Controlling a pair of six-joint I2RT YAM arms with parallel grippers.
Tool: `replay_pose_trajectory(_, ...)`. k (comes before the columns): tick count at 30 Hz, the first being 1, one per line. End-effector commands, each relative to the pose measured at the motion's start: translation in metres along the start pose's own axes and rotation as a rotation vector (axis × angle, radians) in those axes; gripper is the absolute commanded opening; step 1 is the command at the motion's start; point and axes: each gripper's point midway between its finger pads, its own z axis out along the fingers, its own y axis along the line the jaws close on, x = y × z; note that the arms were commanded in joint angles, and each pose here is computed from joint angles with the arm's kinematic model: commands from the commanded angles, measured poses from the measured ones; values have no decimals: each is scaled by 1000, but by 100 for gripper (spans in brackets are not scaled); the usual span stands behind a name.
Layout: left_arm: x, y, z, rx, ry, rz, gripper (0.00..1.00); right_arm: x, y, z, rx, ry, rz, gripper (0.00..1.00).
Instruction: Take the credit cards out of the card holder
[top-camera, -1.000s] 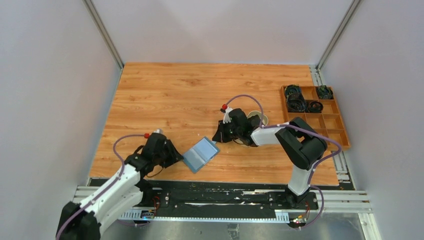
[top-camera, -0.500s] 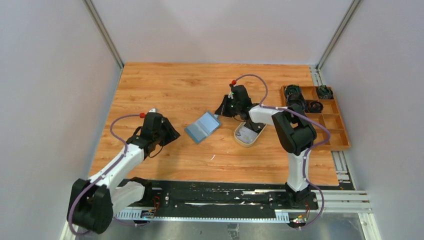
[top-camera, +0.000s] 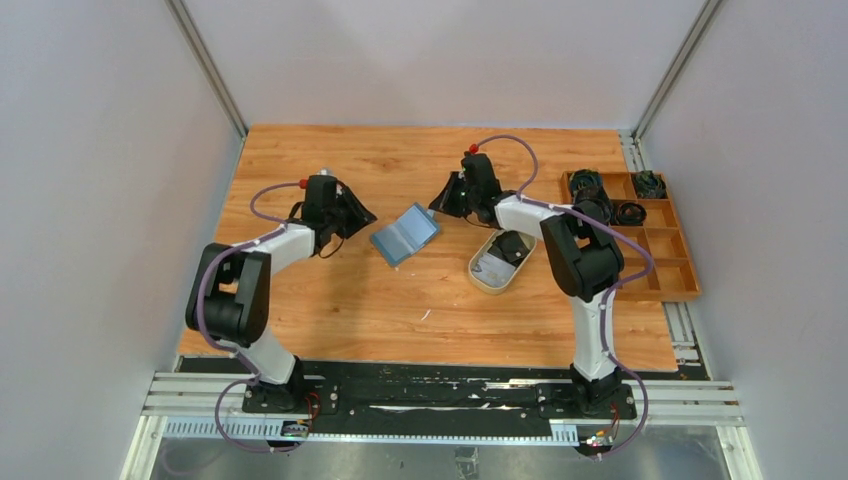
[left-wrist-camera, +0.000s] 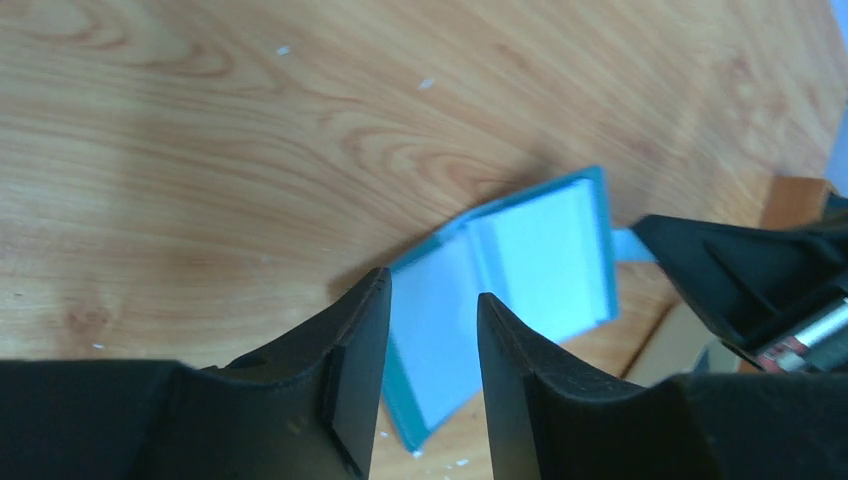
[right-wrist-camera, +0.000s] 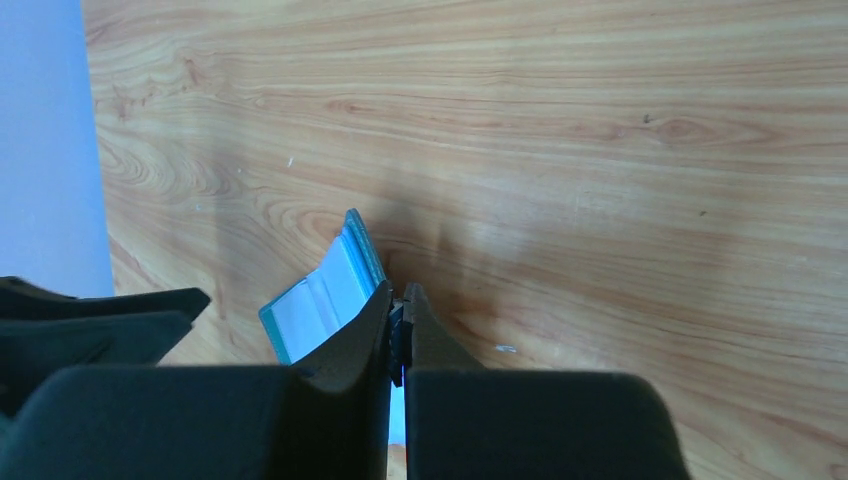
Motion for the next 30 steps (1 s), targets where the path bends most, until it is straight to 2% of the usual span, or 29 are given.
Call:
replay_pose_trajectory(1,-1,7,17,12,1,-53,44,-5,-26,3,63,4,55,0)
replay_pose_trajectory(8,3,7,29,23,20,-84,45,-21,-40,16,47,-13,123,0)
replay_pose_trajectory(15,27,17,50,41,71,-202,43,-30,-41,19,32,-40,153,0)
replay_pose_trajectory(22,32,15,69,41,85,-217,42,-36,-42,18,16,-55,165,0)
replay_pose_trajectory(30,27,15,69,32,63,-218,34,-30,-43,20,-3,-46,186,0)
